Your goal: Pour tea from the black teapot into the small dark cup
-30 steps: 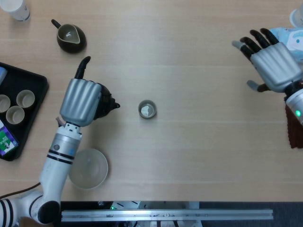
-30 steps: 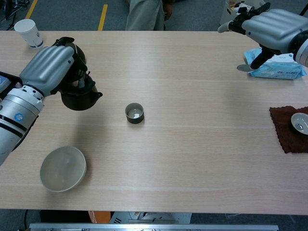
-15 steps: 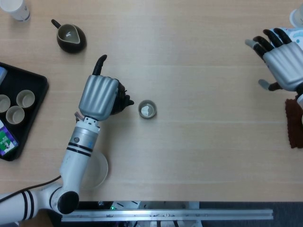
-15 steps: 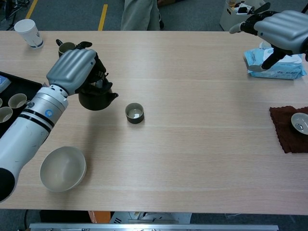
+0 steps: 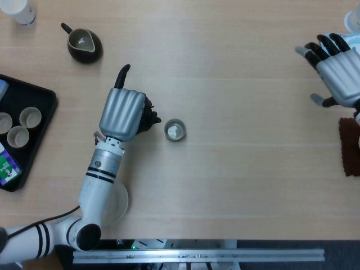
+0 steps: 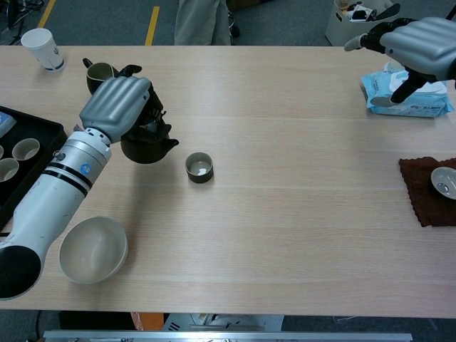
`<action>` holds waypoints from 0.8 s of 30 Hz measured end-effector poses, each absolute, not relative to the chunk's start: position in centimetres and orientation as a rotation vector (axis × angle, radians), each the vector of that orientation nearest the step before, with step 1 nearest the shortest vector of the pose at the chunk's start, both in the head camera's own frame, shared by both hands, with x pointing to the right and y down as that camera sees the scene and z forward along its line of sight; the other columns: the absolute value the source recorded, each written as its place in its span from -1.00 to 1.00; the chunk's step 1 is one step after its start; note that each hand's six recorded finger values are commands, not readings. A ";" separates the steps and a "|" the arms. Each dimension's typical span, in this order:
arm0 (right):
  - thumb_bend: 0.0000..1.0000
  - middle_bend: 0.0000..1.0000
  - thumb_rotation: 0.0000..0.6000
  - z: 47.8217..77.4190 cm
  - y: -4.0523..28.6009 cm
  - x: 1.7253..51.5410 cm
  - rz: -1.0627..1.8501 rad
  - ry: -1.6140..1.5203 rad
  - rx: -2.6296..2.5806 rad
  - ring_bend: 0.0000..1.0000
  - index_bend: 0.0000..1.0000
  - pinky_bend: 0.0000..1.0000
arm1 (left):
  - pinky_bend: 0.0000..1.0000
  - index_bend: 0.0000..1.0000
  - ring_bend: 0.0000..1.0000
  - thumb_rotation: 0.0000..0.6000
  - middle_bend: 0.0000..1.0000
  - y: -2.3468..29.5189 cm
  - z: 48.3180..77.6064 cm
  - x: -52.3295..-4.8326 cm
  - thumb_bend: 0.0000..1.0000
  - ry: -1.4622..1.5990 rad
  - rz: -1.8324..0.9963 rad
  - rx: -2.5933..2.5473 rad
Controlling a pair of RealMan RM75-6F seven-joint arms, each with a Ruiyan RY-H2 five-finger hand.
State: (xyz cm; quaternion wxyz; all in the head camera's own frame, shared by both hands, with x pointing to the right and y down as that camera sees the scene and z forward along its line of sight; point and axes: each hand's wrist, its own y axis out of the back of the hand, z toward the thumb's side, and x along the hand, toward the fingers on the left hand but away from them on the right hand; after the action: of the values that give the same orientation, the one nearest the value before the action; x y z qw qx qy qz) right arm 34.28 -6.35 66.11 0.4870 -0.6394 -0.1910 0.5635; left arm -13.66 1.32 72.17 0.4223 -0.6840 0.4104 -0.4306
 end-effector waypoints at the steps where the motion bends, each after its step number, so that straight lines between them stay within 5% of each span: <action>1: -0.59 -0.70 1.00 66.1 -6.3 34.3 1.373 -0.466 -1.555 -0.97 -0.76 -0.85 | -0.83 1.00 0.73 0.98 1.00 1.4 72.2 -13.6 -0.37 1.024 -1.078 -1.709; 24: -0.59 -0.70 1.00 66.6 -6.4 35.6 1.408 -0.480 -1.562 -0.97 -0.76 -0.85 | -0.83 1.00 0.73 0.98 1.00 2.1 73.3 -12.4 -0.37 0.927 -1.062 -1.580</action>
State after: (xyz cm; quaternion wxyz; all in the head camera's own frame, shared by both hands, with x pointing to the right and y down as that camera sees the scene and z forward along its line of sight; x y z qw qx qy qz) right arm 35.63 -6.43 66.64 0.4728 -0.6380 -0.1963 0.5752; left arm -12.42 2.09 73.30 0.4899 -0.6504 0.3817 -0.4373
